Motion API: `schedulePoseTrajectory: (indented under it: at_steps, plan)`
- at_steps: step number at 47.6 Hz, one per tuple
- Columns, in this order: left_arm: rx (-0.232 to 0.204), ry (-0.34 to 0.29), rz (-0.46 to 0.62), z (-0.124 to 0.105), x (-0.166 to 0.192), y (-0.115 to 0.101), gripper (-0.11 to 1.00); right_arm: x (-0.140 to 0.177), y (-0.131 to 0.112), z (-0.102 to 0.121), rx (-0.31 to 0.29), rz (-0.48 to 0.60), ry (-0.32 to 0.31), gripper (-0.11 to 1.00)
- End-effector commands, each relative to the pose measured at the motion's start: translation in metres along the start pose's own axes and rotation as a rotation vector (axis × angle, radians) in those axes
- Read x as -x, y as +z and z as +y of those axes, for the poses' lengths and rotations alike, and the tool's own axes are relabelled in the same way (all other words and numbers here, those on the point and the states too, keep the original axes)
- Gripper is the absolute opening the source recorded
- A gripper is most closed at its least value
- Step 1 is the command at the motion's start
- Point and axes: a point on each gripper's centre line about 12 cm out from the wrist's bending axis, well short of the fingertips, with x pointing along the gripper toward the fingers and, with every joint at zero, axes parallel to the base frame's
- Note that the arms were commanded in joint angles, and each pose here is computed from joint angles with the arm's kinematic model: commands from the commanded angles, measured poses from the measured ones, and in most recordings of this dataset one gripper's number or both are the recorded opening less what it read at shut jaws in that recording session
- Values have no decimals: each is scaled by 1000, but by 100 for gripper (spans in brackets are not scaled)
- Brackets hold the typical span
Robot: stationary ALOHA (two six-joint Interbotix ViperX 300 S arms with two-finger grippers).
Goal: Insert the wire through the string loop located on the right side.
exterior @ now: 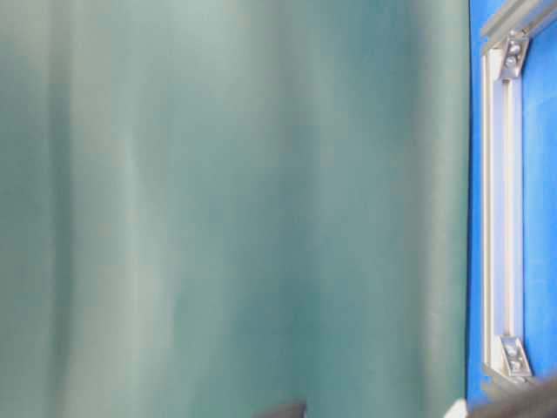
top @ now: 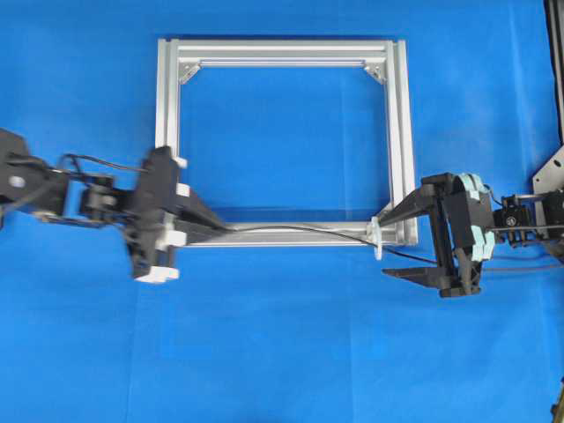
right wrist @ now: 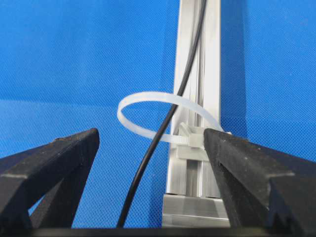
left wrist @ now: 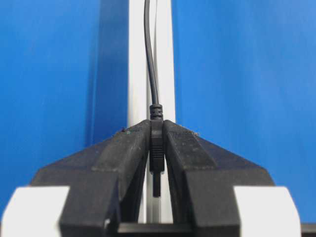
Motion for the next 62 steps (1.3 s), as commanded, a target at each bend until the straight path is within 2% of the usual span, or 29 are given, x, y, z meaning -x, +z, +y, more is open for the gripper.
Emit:
schedulePoseTrajectory:
  at_steps: [1,5,19,32,51,53,62]
  plan:
    - [10,-11,-34,-1,20,-3,8,0,6,2,1,-22,8,96]
    - [24,-20,-32,-1,37,-17,8,0,6,2,2,-23,8,96]
    - [14,-41,-49,0,73,-40,8,0,7,2,9,-26,8,96]
    - [-40,-37,-13,2,77,-48,8,0,7,3,17,-12,10,96]
    - [-42,-32,14,3,79,-53,9,7,17,6,8,-25,23,96]
    - [-40,-32,14,3,79,-53,13,8,18,6,7,-24,25,96]
    - [-45,-30,31,3,79,-55,70,11,21,7,6,-33,29,96]
